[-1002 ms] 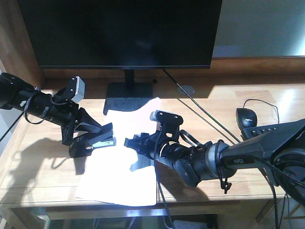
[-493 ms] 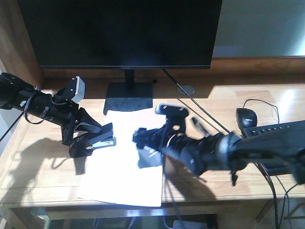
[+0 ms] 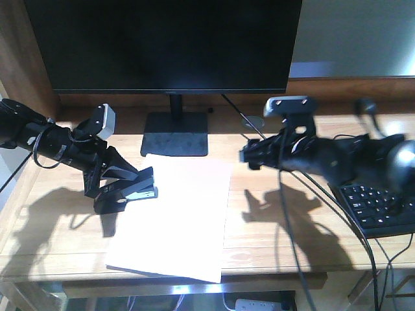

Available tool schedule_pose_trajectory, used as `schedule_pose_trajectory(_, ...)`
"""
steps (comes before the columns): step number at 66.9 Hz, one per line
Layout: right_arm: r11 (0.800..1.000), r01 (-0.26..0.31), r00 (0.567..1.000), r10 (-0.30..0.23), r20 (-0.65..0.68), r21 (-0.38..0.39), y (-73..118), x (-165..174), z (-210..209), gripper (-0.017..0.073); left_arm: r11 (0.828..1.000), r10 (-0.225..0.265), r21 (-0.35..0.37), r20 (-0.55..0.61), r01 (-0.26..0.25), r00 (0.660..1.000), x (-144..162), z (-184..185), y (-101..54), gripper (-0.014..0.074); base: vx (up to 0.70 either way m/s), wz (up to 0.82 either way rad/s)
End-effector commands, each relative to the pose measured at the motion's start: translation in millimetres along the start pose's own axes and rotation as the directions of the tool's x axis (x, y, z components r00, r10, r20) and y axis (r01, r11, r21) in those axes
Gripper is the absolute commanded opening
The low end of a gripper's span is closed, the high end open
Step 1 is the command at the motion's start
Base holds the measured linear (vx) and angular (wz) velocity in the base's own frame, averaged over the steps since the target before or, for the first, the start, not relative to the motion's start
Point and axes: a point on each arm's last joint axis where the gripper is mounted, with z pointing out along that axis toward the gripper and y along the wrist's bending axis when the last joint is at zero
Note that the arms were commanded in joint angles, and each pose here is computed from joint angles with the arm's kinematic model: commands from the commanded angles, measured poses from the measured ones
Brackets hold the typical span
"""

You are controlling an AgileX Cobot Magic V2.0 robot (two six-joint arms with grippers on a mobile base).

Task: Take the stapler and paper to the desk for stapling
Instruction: 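Open the right gripper and lift it away from the paper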

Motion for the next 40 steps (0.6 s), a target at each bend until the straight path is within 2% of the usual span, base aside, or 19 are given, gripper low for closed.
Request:
schedule_pose_trajectory(1,0.998,0.068,0.984,-0.070,0.165,0.017,-5.3,-39.5,-42.7,0.0573,0.998,0.042,-0.043,0.073,-0.039,0.996,-31.6,-19.0,-1.3,-0.0006,0.00,0.00)
schedule_pose_trajectory(13,0.993,0.110,0.953,-0.117,0.278,0.042,-9.0,-64.5,-96.7,0.0573,0.998,0.042,-0.043,0.073,-0.039,0.996,-31.6,-19.0,-1.3,-0.0006,0.00,0.00)
schedule_pose_trajectory(22,0.981,0.182,0.921,-0.193,0.337,0.065,-5.9,-75.2,-137.8,0.0573,0.998,0.042,-0.043,0.073,-0.039,0.996,-31.6,-19.0,-1.3,-0.0006,0.00,0.00)
schedule_pose_trajectory(40,0.973,0.218,0.894,-0.232,0.383,0.080,-2.4,-75.4,-209.1,0.0573,0.998,0.042,-0.043,0.073,-0.039,0.996,-31.6,-19.0,-1.3,-0.0006,0.00,0.00)
